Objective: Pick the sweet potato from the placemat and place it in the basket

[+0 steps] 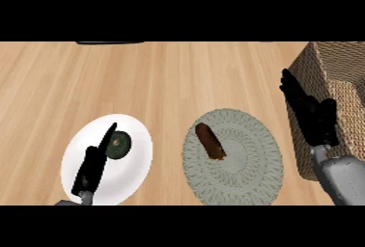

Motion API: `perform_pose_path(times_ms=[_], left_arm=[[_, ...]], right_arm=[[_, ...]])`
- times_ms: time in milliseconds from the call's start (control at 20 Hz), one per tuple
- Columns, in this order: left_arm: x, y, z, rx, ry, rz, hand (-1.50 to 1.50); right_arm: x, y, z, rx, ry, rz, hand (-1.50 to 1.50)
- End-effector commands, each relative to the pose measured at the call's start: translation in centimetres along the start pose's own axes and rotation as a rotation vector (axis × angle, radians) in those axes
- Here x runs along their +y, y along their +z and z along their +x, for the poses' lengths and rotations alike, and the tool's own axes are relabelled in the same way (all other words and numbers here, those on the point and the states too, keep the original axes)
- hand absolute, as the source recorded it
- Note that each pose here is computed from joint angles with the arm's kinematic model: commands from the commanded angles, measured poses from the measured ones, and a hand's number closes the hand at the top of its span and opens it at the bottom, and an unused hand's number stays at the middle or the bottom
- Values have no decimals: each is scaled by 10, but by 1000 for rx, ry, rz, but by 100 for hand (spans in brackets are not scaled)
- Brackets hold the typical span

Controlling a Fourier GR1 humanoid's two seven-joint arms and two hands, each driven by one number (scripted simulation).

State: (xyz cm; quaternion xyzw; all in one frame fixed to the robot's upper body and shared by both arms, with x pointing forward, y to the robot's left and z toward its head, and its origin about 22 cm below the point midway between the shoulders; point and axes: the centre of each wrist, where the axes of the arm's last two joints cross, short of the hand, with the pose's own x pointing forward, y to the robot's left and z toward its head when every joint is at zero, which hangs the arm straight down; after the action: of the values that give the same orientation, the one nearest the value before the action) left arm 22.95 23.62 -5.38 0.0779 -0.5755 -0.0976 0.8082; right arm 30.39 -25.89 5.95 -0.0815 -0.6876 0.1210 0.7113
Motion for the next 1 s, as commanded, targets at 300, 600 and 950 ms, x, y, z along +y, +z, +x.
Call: perform_pose_path(times_ms=[300,600,950], left_arm=[[5,-16,100,-451,-88,-180,0],[34,-19,115,-493,-59,-155,0],[53,-15,104,-472,-57,-106,0]], right_arm=[[72,0,83,-465,500,677,150],[185,57,9,-604,548,735,-150],[215,52,47,-659,964,384,-150]])
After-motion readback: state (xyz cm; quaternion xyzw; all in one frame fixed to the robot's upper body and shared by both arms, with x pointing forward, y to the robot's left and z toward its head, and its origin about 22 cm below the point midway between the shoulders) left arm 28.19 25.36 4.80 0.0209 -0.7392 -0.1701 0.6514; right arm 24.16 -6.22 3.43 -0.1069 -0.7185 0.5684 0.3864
